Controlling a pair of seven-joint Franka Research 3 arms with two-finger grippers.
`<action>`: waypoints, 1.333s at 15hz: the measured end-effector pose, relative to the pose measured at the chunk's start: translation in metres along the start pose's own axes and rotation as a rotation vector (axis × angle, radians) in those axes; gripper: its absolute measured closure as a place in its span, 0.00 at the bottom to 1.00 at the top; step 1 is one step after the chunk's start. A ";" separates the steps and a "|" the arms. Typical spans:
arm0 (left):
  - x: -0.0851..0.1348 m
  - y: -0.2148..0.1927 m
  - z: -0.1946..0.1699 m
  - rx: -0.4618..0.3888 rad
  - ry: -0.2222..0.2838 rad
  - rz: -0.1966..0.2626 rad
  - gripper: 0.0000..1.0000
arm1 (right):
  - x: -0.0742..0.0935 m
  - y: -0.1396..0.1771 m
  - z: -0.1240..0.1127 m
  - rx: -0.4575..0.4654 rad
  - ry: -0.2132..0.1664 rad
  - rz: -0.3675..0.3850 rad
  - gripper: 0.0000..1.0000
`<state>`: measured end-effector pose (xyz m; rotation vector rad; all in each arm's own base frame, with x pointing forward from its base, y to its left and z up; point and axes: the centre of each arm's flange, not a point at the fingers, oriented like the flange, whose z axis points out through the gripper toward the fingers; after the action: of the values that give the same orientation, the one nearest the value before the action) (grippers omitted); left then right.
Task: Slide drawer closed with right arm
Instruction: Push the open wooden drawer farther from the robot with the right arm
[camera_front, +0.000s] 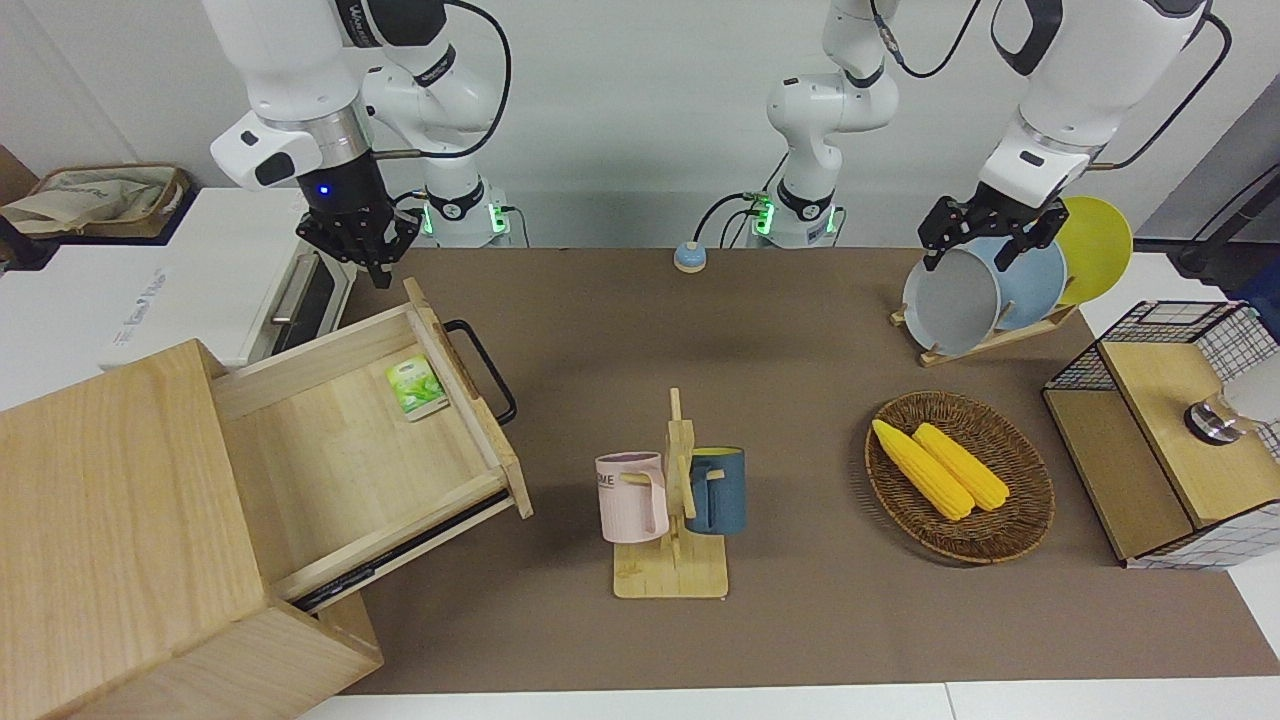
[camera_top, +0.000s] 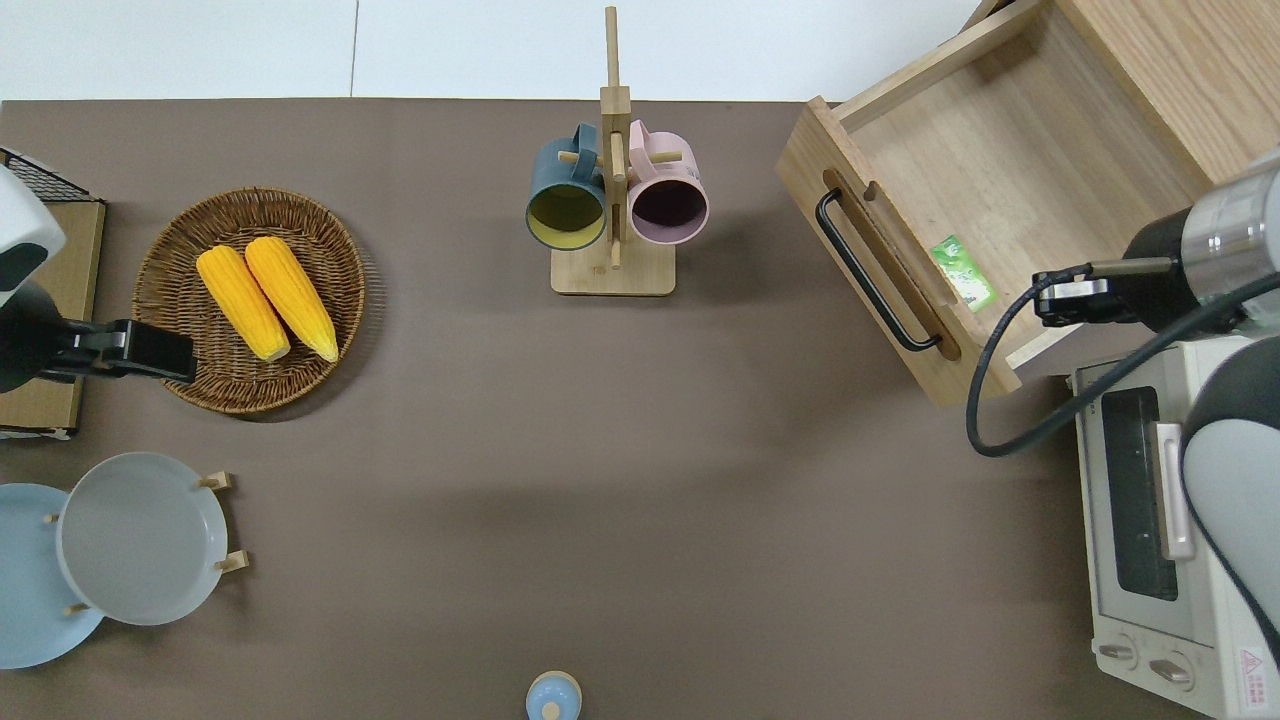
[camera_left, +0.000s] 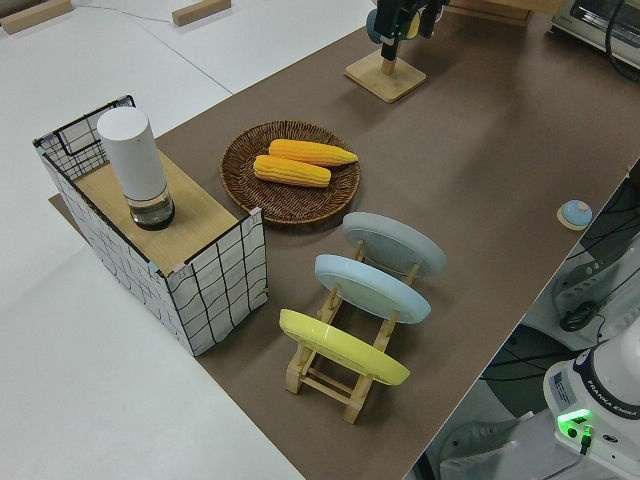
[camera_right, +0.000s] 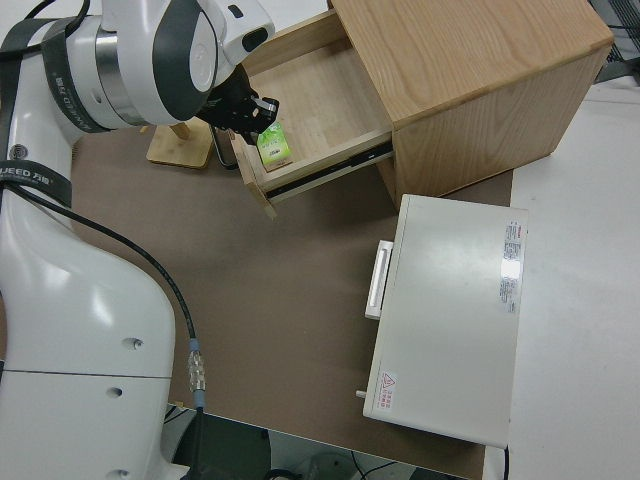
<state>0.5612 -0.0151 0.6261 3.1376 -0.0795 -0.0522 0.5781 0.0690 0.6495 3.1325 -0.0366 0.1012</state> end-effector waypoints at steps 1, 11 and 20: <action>0.000 0.000 0.000 0.000 0.000 0.000 0.00 | -0.004 -0.006 -0.007 0.000 0.007 0.003 0.99; 0.000 0.000 0.000 0.000 0.000 0.000 0.00 | -0.043 -0.136 -0.018 0.014 0.022 0.267 0.99; 0.000 0.000 0.000 0.000 0.000 0.000 0.00 | -0.032 -0.193 0.060 0.001 -0.077 0.607 0.99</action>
<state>0.5612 -0.0151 0.6261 3.1376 -0.0795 -0.0522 0.5546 0.2618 0.5859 3.0006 -0.9778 -0.0186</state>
